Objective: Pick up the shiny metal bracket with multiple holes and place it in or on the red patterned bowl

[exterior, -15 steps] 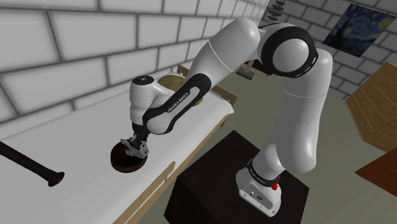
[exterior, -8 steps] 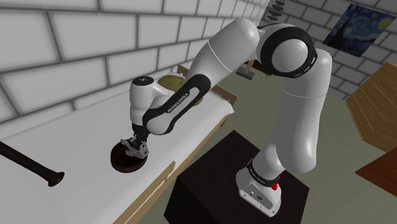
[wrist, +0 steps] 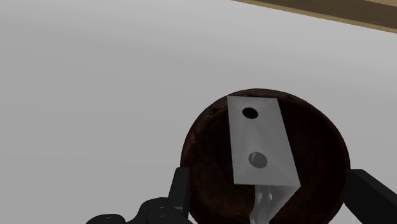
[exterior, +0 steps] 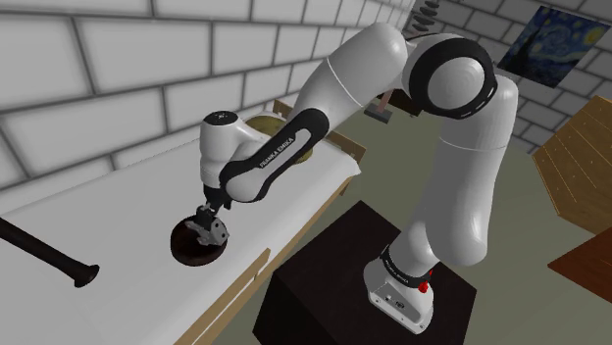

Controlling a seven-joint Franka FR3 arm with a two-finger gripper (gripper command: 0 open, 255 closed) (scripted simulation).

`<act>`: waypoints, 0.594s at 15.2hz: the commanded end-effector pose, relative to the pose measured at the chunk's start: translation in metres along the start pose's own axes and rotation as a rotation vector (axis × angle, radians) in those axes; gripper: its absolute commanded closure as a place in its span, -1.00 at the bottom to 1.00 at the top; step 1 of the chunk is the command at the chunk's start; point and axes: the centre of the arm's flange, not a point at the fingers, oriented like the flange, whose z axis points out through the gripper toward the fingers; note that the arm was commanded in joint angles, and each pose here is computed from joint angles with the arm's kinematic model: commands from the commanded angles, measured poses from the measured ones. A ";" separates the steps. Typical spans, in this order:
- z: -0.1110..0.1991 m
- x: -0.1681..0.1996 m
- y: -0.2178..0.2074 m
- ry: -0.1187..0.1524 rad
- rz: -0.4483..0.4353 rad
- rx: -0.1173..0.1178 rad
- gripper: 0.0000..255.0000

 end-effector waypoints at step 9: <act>-0.035 -0.001 -0.002 0.000 0.000 0.000 -1.00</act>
